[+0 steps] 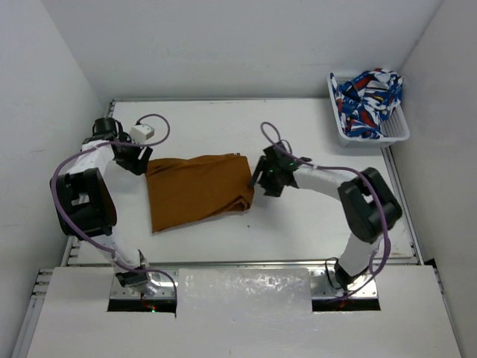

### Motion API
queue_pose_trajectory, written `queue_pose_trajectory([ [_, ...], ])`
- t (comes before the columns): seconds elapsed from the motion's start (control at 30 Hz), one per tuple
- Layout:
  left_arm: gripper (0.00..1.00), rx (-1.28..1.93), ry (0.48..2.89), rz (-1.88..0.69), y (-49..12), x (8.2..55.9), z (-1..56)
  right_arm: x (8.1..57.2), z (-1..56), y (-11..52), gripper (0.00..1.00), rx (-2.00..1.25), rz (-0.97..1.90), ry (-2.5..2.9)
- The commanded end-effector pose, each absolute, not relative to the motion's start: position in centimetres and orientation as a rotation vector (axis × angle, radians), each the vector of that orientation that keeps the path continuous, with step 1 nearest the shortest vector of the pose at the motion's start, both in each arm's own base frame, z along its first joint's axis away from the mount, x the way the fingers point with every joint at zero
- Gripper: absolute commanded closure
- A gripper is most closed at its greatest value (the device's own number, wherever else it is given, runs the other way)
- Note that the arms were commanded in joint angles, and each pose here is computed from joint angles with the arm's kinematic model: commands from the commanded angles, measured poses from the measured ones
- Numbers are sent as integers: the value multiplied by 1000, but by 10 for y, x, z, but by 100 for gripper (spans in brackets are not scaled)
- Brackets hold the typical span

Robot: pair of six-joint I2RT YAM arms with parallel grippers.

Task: Fold and stack the trousers
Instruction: Fold the trousers, then neatly place the folded trousers to the corner

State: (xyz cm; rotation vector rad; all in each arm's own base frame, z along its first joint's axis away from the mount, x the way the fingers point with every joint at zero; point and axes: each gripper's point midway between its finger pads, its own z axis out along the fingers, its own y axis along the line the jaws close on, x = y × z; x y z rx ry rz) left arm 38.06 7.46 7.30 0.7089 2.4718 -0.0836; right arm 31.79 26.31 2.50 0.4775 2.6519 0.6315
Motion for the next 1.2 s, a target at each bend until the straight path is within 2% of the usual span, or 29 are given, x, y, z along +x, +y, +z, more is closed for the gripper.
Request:
queue_pose_trajectory([
  [0.0, 36, 912, 2381, -73, 69, 368, 95, 331, 55, 199, 33, 440, 411, 2554],
  [0.1, 36, 1089, 2319, -70, 65, 357, 92, 340, 74, 185, 34, 290, 349, 2500],
  [0.23, 31, 1155, 2245, -28, 64, 374, 88, 350, 98, 215, 34, 56, 502, 2448],
  [0.37, 27, 1000, 2251, -35, 61, 404, 95, 352, 116, 258, 36, -134, 723, 2354],
  [0.4, 26, 953, 2255, -98, 54, 405, 94, 349, 117, 267, 37, -186, 741, 2343],
  [0.47, 24, 959, 2246, -163, 44, 402, 87, 351, 120, 278, 46, -243, 759, 2313],
  [0.53, 23, 972, 2246, -149, 40, 400, 82, 350, 125, 298, 53, -349, 775, 2288],
  [0.63, 23, 1037, 2262, -104, 43, 392, 68, 340, 128, 332, 54, -541, 816, 2249],
  [0.7, 25, 1016, 2284, -55, 51, 396, 60, 329, 128, 354, 60, -642, 858, 2226],
  [0.9, 31, 860, 2343, -51, 56, 417, 47, 313, 58, 347, 87, -684, 813, 2412],
  [0.93, 38, 789, 2325, 4, 64, 432, 51, 306, 37, 340, 90, -706, 780, 2480],
  [1.0, 44, 600, 2372, 82, 81, 449, 50, 293, 8, 322, 99, -772, 696, 2561],
  [1.03, 46, 491, 2392, 101, 89, 458, 48, 285, -14, 306, 100, -801, 614, 2618],
  [1.17, 46, 331, 2406, 71, 94, 470, 46, 275, -41, 283, 100, -860, 489, 2679],
])
